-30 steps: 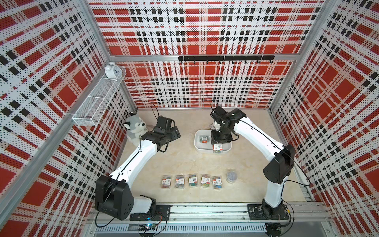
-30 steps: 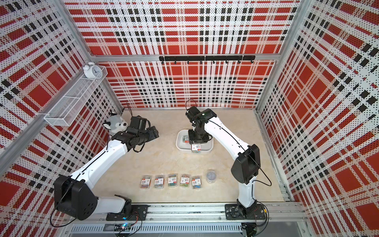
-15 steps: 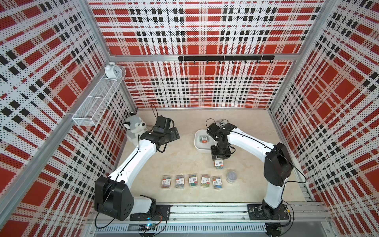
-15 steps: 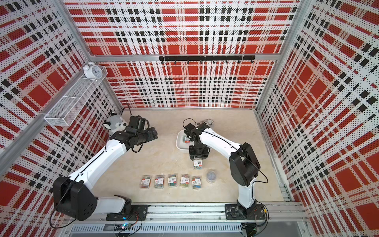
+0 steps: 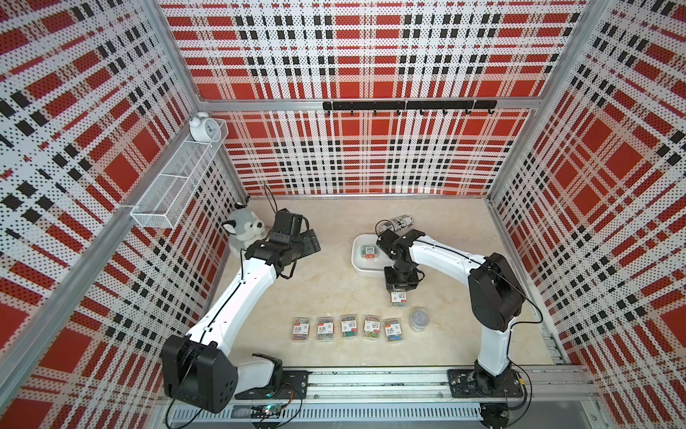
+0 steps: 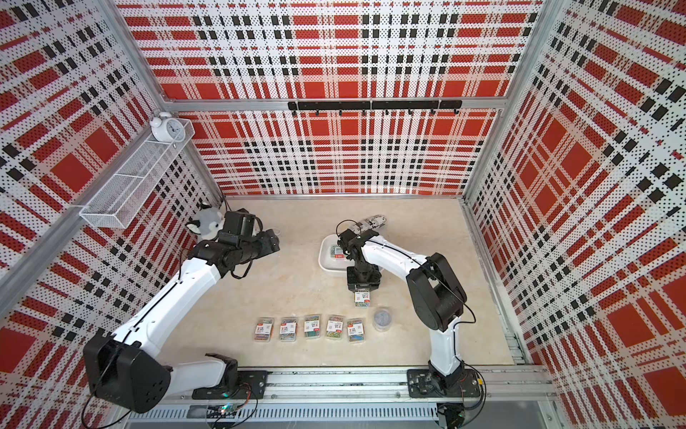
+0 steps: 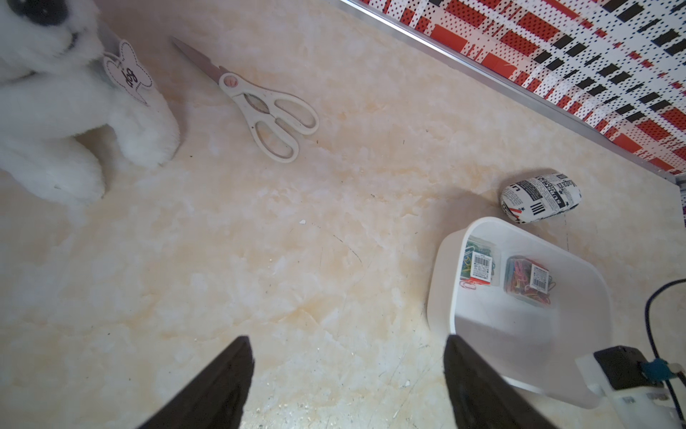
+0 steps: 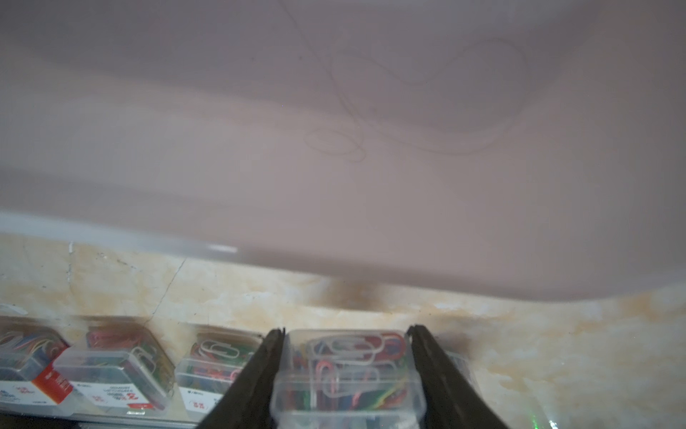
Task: Take the paper clips out of the storage box
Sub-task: Place the boxed paper clips at the center of the board.
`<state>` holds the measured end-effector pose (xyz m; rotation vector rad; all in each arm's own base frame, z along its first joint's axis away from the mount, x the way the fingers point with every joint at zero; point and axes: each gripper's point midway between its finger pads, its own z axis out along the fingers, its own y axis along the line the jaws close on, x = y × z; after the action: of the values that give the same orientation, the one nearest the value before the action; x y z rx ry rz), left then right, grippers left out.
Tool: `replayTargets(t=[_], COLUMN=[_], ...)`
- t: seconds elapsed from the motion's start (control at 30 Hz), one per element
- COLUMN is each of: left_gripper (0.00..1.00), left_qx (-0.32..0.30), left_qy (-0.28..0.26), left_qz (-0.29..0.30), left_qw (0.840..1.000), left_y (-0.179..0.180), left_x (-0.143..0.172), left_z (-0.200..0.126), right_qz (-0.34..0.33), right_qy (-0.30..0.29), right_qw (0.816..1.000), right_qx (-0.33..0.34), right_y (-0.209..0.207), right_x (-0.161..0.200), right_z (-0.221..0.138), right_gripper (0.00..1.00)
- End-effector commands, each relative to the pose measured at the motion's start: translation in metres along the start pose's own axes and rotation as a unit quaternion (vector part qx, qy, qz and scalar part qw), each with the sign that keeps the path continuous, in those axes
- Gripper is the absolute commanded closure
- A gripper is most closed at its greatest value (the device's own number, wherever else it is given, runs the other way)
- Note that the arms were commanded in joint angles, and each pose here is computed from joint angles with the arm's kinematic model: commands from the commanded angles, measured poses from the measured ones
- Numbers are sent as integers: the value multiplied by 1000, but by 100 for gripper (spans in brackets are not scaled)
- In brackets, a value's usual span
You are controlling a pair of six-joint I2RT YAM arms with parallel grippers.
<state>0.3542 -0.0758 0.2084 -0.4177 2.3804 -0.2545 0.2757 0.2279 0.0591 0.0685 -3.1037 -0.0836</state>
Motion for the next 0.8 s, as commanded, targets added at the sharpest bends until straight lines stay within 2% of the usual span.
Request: replayTargets(t=[0.0,0.43,0.77], left_gripper=[17,17,17], left_qx=[-6,-7,-5], left_qy=[3,5,9], left_qz=[-3,-5,-4], left_qw=[1000,1000,1000], left_y=[5,4,3], left_x=[3,2,4], left_z=[-1,4,9], right_qz=[7,21,10], right_qy=[-5,14,25], right_qw=[1000,1000,1000], right_qx=[10,16,3], right_y=[-11,-18,-5], right_x=[-8,-12,-15], right_z=[8,32,31], right_gripper=[52,52,52])
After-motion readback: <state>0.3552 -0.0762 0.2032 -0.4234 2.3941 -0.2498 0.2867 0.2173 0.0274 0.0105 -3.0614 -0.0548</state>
